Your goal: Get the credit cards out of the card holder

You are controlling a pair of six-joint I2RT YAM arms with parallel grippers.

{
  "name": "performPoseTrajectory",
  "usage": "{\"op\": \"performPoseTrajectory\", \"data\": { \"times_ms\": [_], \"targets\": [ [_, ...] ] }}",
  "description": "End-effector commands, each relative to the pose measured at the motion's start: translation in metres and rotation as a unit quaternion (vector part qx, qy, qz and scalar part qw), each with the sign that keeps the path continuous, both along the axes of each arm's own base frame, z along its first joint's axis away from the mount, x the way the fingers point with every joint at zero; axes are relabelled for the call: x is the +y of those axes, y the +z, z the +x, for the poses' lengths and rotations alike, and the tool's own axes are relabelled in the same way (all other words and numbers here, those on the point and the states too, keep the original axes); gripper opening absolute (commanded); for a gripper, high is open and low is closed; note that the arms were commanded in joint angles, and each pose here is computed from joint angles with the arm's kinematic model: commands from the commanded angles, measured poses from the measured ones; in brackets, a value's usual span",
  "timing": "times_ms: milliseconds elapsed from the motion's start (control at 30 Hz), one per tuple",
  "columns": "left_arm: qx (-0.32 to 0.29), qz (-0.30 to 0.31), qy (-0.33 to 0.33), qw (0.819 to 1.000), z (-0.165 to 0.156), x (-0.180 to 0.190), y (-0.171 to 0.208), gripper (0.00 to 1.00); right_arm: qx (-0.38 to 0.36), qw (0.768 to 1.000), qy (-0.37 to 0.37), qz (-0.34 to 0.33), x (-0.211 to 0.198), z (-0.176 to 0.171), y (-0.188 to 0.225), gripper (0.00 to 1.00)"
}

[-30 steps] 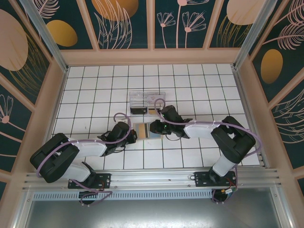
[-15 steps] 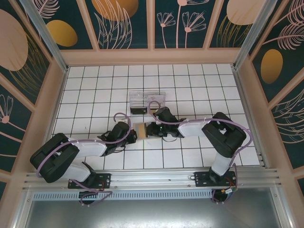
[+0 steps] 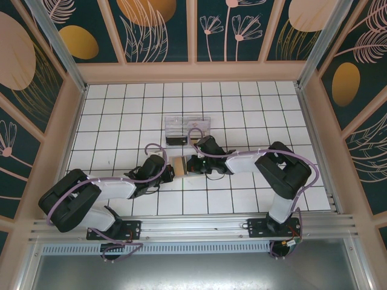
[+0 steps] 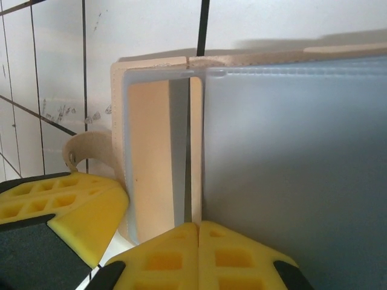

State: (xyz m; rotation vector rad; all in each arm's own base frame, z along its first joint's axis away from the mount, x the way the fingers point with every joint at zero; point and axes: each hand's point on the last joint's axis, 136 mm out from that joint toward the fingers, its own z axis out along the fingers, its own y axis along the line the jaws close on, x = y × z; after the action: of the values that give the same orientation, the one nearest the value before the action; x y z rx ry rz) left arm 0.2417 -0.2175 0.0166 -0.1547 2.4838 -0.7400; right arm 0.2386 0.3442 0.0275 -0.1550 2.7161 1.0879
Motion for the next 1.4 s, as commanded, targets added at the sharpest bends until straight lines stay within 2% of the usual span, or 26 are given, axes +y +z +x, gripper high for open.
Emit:
{"op": "performPoseTrajectory", "data": {
  "times_ms": [0,567,733,833,933,967,1067,1167,1233,1300,1333,1367],
  "targets": [
    [0.03,0.027,0.001,0.999,-0.011,0.01,-0.018,0.0,-0.009,1.0,-0.004,0.004,-0.001,0.001,0.006,0.0],
    [0.027,0.031,0.004,0.999,-0.012,0.013,-0.017,0.0,-0.046,0.995,-0.086,0.0,-0.071,0.018,0.028,0.0],
    [0.02,0.025,0.004,0.999,-0.009,0.011,-0.01,0.0,-0.093,0.992,-0.086,0.002,-0.084,0.023,0.057,0.0],
    [0.009,-0.002,-0.007,1.0,-0.008,0.002,0.004,0.0,-0.135,0.987,-0.08,-0.018,-0.092,0.028,0.078,0.0],
    [-0.019,-0.031,-0.012,0.999,-0.002,-0.006,0.028,0.07,-0.182,0.981,-0.064,-0.038,-0.096,0.033,0.103,0.0],
    [-0.032,-0.038,-0.01,0.999,0.0,-0.006,0.036,0.12,-0.201,0.977,-0.058,-0.049,-0.097,0.035,0.112,0.0],
    [-0.07,-0.06,0.001,0.996,0.004,-0.003,0.06,0.34,-0.257,0.962,-0.029,-0.082,-0.097,0.04,0.134,0.0],
    [-0.106,-0.081,0.011,0.991,0.004,0.004,0.08,0.58,-0.322,0.939,0.026,-0.121,-0.088,0.045,0.15,0.0],
    [-0.123,-0.089,0.019,0.988,0.001,0.01,0.088,0.76,-0.371,0.913,0.083,-0.151,-0.076,0.042,0.154,0.0],
    [-0.14,-0.097,0.028,0.985,-0.003,0.018,0.093,0.93,-0.422,0.874,0.141,-0.196,-0.067,0.041,0.152,0.0],
    [-0.146,-0.101,0.032,0.984,-0.005,0.022,0.096,0.98,-0.44,0.857,0.165,-0.213,-0.064,0.041,0.15,0.0],
    [-0.154,-0.104,0.034,0.982,-0.007,0.026,0.099,0.99,-0.456,0.838,0.192,-0.232,-0.062,0.041,0.146,0.0]
  ]
}}
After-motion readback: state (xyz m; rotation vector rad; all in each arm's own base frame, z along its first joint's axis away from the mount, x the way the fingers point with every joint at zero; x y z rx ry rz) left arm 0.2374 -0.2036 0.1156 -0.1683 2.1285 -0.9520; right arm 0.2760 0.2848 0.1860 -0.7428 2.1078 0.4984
